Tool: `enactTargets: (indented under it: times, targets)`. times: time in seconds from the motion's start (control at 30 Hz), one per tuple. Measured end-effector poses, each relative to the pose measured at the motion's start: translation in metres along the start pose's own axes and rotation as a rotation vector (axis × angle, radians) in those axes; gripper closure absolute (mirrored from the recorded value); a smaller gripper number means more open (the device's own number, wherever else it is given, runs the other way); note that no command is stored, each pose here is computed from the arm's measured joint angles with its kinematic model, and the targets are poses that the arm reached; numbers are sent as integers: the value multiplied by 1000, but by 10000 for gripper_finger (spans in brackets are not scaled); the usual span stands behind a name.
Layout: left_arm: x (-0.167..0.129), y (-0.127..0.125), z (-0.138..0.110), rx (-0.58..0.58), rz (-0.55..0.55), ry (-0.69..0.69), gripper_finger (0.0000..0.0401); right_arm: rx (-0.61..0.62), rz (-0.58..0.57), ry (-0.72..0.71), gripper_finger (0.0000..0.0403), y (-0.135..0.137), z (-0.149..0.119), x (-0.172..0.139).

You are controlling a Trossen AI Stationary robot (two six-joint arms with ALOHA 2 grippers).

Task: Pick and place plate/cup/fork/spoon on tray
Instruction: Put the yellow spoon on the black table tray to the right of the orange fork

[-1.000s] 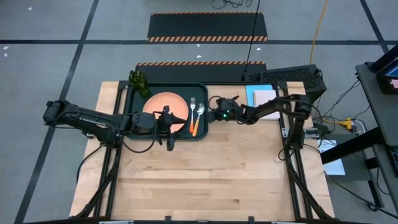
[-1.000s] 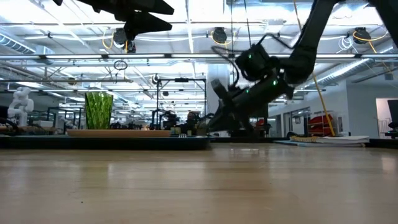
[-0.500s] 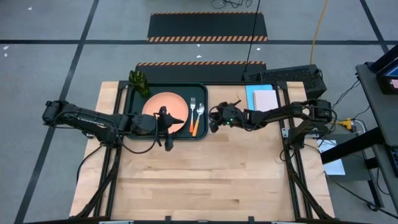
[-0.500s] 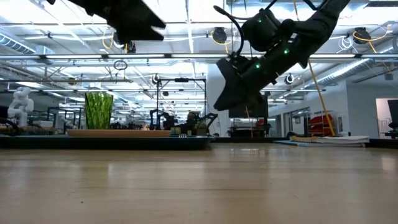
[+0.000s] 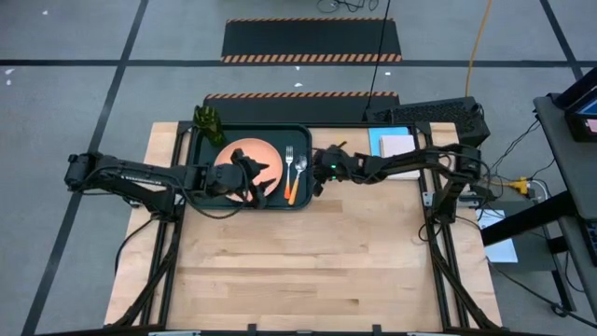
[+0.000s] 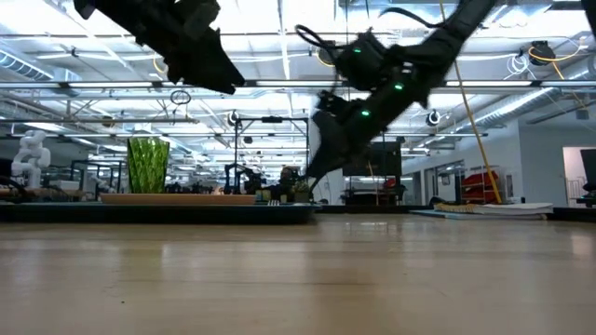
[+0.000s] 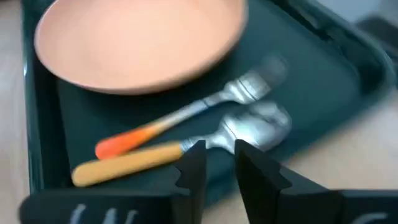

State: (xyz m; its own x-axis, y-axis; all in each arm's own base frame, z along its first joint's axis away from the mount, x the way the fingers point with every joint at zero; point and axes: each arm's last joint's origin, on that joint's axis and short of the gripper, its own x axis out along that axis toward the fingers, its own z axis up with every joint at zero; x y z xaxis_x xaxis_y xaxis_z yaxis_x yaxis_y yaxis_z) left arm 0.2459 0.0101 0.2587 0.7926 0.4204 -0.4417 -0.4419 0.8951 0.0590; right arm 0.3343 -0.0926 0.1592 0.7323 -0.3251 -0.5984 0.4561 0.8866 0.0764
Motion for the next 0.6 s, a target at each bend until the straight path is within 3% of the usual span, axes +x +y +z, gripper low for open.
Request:
enactTargets:
  times: [0.1,0.2,0.4,0.6]
  targets:
    - [2,7,2,-15,30,-4,169,-147,33,48,304,8,12,14]
    - [4,11,1,-34,51,11,169,-207,71,66,286,12,20,28]
    - [4,15,-3,-26,68,53,169,-160,78,42,279,13,19,40]
    - [4,15,-4,-11,69,62,169,-167,83,42,298,13,11,41]
